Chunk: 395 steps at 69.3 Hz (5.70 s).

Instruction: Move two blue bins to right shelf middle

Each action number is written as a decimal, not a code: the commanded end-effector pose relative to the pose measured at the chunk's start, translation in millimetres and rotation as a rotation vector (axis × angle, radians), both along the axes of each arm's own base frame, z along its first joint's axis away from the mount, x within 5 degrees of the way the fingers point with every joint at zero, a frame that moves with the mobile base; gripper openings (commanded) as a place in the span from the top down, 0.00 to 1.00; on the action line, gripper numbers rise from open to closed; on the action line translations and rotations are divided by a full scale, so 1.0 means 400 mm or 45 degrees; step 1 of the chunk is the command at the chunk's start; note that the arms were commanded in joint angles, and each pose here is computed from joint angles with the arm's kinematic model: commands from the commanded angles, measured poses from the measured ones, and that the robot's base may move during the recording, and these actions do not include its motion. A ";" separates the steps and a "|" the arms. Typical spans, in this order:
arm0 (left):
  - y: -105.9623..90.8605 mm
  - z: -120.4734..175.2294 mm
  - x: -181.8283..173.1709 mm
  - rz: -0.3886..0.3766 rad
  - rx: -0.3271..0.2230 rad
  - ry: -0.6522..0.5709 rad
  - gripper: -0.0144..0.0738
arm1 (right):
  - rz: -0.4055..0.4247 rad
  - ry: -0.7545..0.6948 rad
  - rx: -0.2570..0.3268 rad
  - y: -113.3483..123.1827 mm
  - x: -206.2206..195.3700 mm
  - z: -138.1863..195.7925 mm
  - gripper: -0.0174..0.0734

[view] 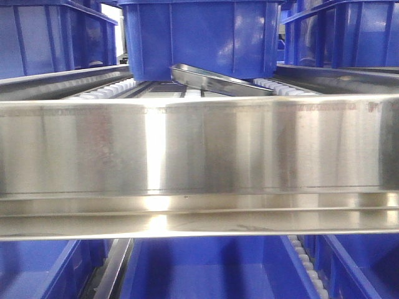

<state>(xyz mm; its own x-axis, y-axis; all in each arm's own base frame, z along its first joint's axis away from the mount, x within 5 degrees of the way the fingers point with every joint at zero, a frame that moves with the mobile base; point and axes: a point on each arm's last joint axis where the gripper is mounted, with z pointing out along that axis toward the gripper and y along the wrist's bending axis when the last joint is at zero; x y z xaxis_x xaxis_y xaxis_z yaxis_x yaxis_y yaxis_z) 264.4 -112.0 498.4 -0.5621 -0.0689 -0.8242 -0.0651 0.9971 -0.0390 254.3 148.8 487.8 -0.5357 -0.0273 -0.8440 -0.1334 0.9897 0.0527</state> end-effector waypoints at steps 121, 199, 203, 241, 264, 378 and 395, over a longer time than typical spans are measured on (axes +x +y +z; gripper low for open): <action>0.000 0.023 -0.012 -0.019 -0.022 -0.067 0.96 | 0.021 -0.122 0.020 -0.002 0.001 0.031 0.99; 0.000 0.023 -0.012 -0.019 -0.022 -0.067 0.96 | 0.021 -0.122 0.020 -0.002 0.001 0.031 0.99; 0.000 0.023 -0.012 -0.019 -0.022 -0.067 0.96 | 0.021 -0.122 0.020 -0.002 0.001 0.031 0.99; 0.000 0.023 -0.012 -0.019 -0.022 -0.067 0.96 | 0.021 -0.122 0.020 -0.002 0.001 0.031 0.99; 0.001 0.023 -0.012 -0.017 -0.019 -0.068 0.96 | 0.021 -0.122 0.020 -0.002 0.001 0.031 0.99; 0.003 0.024 -0.011 -0.010 -0.008 -0.075 0.96 | 0.021 -0.122 0.020 -0.002 0.001 0.031 0.99; 0.003 0.024 -0.011 -0.010 -0.008 -0.075 0.96 | 0.021 -0.122 0.020 -0.002 0.001 0.031 0.99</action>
<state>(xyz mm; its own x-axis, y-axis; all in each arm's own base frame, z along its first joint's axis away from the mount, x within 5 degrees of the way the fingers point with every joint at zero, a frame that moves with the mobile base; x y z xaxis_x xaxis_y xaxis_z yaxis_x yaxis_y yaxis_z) 264.5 -111.2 498.6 -0.5593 -0.0718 -0.8259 -0.0740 0.9966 -0.0365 255.5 149.6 490.0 -0.5121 -0.0269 -0.8585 -0.1424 0.9883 0.0540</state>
